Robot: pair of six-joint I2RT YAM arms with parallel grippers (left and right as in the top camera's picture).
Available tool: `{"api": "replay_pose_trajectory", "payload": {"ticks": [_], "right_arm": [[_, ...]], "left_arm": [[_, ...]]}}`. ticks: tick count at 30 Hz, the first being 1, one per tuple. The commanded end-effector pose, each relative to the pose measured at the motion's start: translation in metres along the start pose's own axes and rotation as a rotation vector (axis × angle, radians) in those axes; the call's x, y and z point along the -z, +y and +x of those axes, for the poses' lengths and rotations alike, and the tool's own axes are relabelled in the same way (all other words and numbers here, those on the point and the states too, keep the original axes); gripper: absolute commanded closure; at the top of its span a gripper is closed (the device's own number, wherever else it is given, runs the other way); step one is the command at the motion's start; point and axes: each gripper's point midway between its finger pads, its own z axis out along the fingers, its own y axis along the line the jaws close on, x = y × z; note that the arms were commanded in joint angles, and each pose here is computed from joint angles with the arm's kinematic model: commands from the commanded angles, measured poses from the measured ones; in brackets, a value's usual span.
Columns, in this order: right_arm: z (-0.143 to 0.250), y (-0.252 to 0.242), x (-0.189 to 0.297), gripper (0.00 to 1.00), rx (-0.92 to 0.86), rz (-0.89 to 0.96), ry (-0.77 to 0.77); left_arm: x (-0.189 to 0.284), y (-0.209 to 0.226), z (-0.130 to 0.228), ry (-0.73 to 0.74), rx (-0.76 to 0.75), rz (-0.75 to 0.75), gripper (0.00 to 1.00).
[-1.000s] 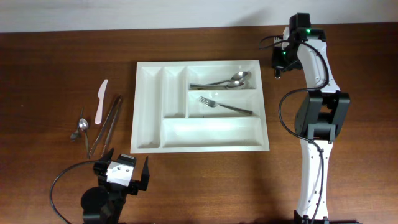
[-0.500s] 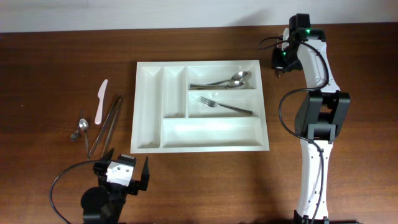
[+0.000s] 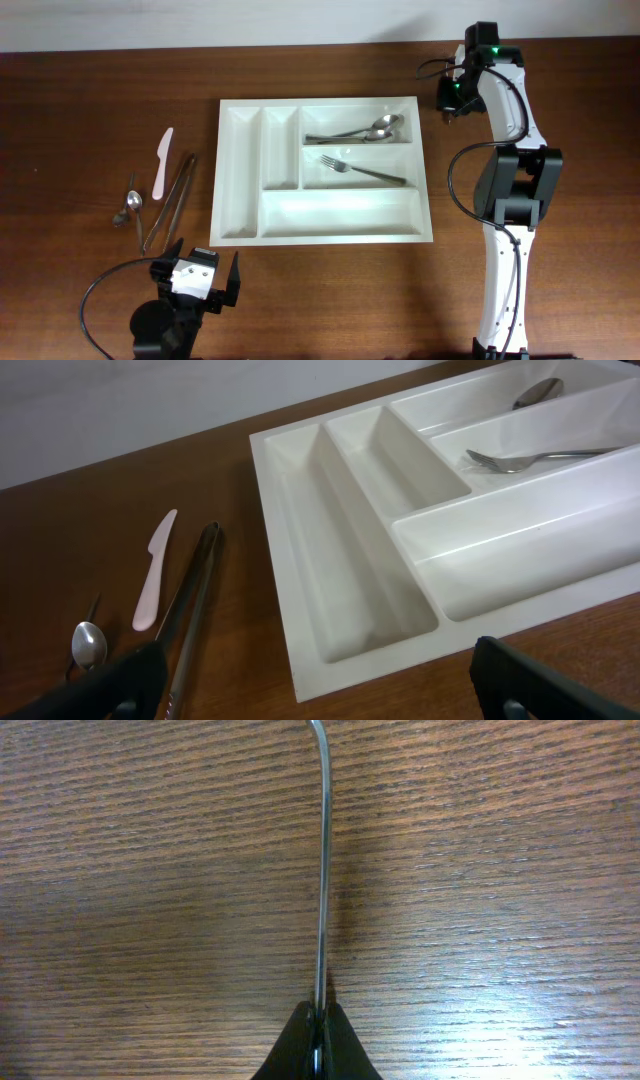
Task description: Pack container
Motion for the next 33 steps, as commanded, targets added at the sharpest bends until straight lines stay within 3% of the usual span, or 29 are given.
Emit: {"api": "replay_pose_trajectory", "payload": {"ticks": [1,15,26,33], "right_arm": [[0.022,-0.01,-0.034,0.96,-0.004,0.035,0.071],[-0.032,0.007,0.029,0.96,0.014,0.009,-0.096],[-0.036,0.02,0.05,0.96,0.03,-0.011,-0.114],[-0.026,0.069,0.06,0.96,0.188,-0.126,-0.095]], "left_arm": [[0.0,-0.001,0.0,-0.006,0.014,0.007,0.01],[0.0,-0.001,0.0,-0.006,0.014,0.007,0.01],[0.0,-0.001,0.0,-0.006,0.014,0.007,0.01],[0.0,-0.001,0.0,-0.006,0.014,0.007,0.01]]}}
